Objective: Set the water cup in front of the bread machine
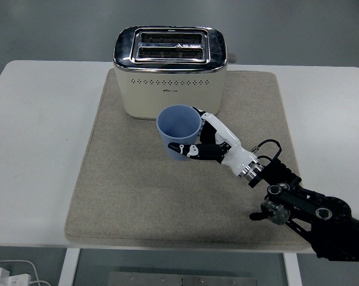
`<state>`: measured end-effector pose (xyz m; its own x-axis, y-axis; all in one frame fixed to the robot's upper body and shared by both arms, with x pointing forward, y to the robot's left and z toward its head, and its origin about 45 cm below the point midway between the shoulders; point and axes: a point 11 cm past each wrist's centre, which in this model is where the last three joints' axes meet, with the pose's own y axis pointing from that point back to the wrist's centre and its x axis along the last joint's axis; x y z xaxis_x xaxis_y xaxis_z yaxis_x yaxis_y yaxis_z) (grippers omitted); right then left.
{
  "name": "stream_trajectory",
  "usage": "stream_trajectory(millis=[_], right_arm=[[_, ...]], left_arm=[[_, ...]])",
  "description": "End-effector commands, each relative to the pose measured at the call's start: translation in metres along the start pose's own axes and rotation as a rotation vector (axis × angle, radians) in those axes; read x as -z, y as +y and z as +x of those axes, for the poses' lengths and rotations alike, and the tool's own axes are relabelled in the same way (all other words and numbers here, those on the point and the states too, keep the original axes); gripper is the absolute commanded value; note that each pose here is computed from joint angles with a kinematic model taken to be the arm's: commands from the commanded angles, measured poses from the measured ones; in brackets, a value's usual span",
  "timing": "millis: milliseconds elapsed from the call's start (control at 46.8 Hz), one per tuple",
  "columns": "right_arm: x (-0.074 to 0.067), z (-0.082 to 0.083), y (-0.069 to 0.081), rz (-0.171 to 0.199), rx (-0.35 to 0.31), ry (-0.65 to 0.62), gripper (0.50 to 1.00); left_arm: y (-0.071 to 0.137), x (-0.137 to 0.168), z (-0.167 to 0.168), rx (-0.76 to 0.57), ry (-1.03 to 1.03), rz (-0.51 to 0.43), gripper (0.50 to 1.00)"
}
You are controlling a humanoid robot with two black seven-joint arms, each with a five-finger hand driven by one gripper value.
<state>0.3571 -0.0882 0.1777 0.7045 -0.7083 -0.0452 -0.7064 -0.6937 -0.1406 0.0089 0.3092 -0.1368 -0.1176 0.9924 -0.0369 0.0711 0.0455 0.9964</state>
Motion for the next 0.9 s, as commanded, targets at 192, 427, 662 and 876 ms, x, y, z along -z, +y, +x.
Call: stream_trajectory(millis=[192,427,662,876], right_arm=[[-0.001,-0.008,-0.020,-0.006,0.029,0.030,0.517],[0.007,-0.007,-0.038,0.008,0.039,0.057,0.519],[0.002,0.002,-0.043,-0.012,0.018,0.084,0.527],[-0.009,0.021,-0.036,-0.055,-0.016,0.105,0.529]], left_arm=[[0.000,0.000,0.000,-0.001,0.000,-0.001,1.000],[0.000,0.000,0.000,0.001,0.000,-0.001,1.000],[0.000,0.000,0.000,0.002,0.000,-0.001,1.000],[0.000,-0.001,0.000,0.001,0.000,-0.002,1.000]])
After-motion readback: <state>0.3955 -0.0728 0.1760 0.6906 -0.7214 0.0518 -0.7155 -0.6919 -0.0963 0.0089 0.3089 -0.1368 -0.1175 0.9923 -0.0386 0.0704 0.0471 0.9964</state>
